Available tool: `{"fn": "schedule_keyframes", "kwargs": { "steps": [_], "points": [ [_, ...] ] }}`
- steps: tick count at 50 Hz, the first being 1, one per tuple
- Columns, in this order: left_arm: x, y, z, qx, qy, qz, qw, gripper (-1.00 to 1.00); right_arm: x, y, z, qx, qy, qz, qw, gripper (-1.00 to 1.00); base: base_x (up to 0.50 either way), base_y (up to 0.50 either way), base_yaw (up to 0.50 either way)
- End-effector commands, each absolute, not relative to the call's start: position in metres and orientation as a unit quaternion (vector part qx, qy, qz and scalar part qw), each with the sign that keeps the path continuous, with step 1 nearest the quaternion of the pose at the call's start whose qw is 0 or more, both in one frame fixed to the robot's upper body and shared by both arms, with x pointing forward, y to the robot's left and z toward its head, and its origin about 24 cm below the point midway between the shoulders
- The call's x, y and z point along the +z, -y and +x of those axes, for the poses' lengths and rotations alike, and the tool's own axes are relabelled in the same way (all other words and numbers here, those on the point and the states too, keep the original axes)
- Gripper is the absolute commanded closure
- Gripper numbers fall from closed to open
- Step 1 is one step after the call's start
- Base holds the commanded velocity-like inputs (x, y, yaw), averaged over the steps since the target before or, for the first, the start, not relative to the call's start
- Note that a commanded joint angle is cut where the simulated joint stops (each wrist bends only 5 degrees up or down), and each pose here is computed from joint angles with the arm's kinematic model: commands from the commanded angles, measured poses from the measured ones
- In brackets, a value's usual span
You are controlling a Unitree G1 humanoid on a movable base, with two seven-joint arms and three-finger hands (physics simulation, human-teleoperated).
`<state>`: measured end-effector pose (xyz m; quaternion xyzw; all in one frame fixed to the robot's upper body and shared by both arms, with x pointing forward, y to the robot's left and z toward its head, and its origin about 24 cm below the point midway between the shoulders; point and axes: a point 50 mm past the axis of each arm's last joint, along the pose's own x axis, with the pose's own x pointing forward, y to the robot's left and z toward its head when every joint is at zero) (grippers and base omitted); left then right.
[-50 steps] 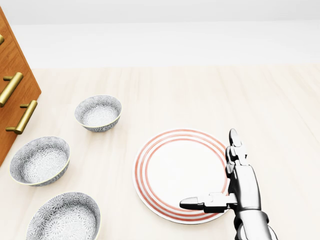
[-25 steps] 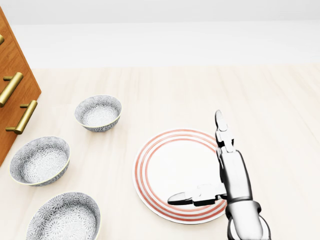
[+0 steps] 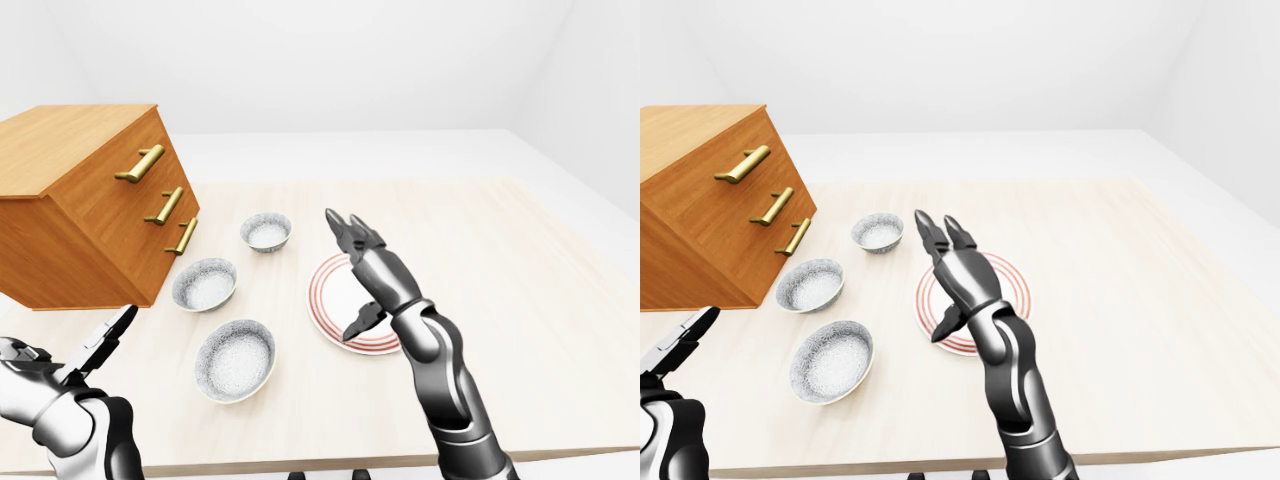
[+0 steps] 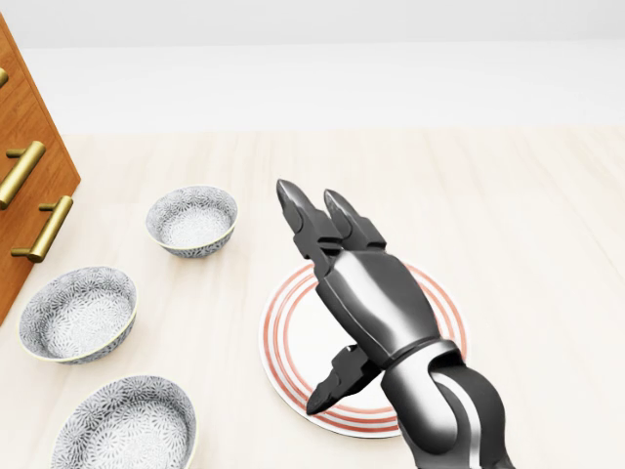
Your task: Put the bowl at the front on the plate.
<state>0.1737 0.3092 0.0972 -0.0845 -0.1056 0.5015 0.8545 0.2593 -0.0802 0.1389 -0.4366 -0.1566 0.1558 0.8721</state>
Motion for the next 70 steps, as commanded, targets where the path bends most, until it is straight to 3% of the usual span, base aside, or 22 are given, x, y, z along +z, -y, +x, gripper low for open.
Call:
{"fn": "schedule_keyframes", "kwargs": {
  "steps": [1, 9, 22, 38, 39, 47, 70],
  "points": [
    [0.100, -0.310, 0.172, 0.502, 0.111, -0.082, 0.854, -1.00, 0.135, 0.069, 0.258, 0.211, 0.080, -0.582, 0.781, -1.00, 0.00, 0.00, 0.00],
    [0.100, -0.311, 0.175, 0.503, 0.112, -0.082, 0.853, -1.00, 0.168, 0.073, 0.257, 0.147, 0.108, -0.606, 0.774, -1.00, 0.00, 0.00, 0.00],
    [0.100, -0.311, 0.177, 0.501, 0.111, -0.078, 0.855, -1.00, 0.160, 0.068, 0.254, 0.124, 0.075, -0.656, 0.741, -1.00, 0.00, 0.00, 0.00],
    [0.099, -0.312, 0.178, 0.500, 0.108, -0.079, 0.856, -1.00, 0.138, 0.051, 0.250, 0.172, 0.055, -0.660, 0.729, -1.00, 0.00, 0.00, 0.00],
    [0.099, -0.312, 0.178, 0.500, 0.108, -0.079, 0.855, -1.00, 0.134, 0.053, 0.254, 0.164, 0.040, -0.684, 0.710, -1.00, 0.00, 0.00, 0.00],
    [0.100, -0.312, 0.178, 0.501, 0.110, -0.078, 0.855, -1.00, 0.140, 0.051, 0.235, 0.172, 0.064, -0.643, 0.743, -1.00, 0.00, 0.00, 0.00],
    [0.099, -0.311, 0.178, 0.501, 0.107, -0.078, 0.856, -1.00, 0.139, 0.045, 0.233, 0.188, 0.073, -0.637, 0.744, -1.00, 0.00, 0.00, 0.00]
  ]
}}
